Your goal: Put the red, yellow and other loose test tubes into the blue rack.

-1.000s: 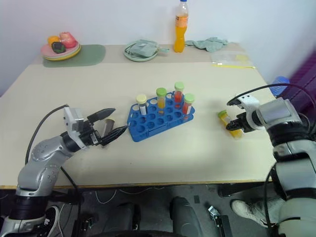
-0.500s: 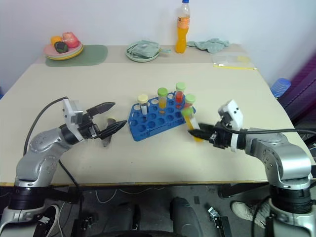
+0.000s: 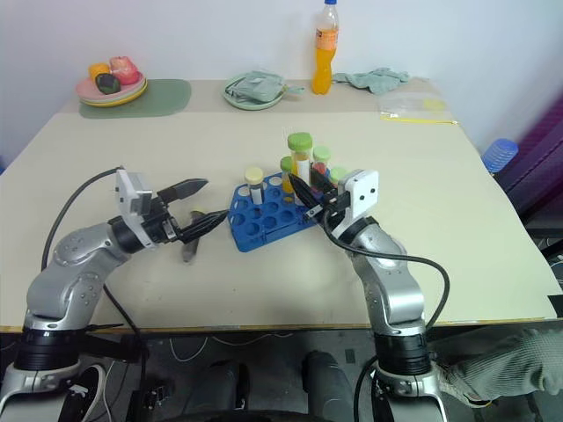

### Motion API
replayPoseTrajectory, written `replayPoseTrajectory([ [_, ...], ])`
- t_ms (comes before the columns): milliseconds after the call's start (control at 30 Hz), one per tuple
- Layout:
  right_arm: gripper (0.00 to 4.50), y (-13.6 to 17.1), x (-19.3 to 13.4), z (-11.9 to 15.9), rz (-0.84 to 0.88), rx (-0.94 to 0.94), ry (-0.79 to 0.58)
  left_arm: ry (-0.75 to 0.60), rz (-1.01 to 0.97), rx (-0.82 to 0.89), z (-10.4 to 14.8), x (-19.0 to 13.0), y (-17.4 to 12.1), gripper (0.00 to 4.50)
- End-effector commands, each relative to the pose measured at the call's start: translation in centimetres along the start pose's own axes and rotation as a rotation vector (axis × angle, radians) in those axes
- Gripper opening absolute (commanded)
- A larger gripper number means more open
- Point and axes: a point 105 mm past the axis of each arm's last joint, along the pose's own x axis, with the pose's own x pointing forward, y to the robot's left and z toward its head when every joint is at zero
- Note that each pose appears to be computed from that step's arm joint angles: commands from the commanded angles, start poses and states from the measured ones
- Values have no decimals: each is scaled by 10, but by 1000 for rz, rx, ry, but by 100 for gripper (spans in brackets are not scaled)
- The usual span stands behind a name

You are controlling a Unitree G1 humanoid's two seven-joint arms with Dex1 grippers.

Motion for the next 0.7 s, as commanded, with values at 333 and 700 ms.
replayPoseTrajectory([
  [333, 78, 3, 10, -32, -31, -48, -15, -16, -12, 53, 18, -5, -1, 450],
  [700, 78, 4, 12, -41, -29, -46, -9, 12, -3, 37, -10, -26, 8, 450],
])
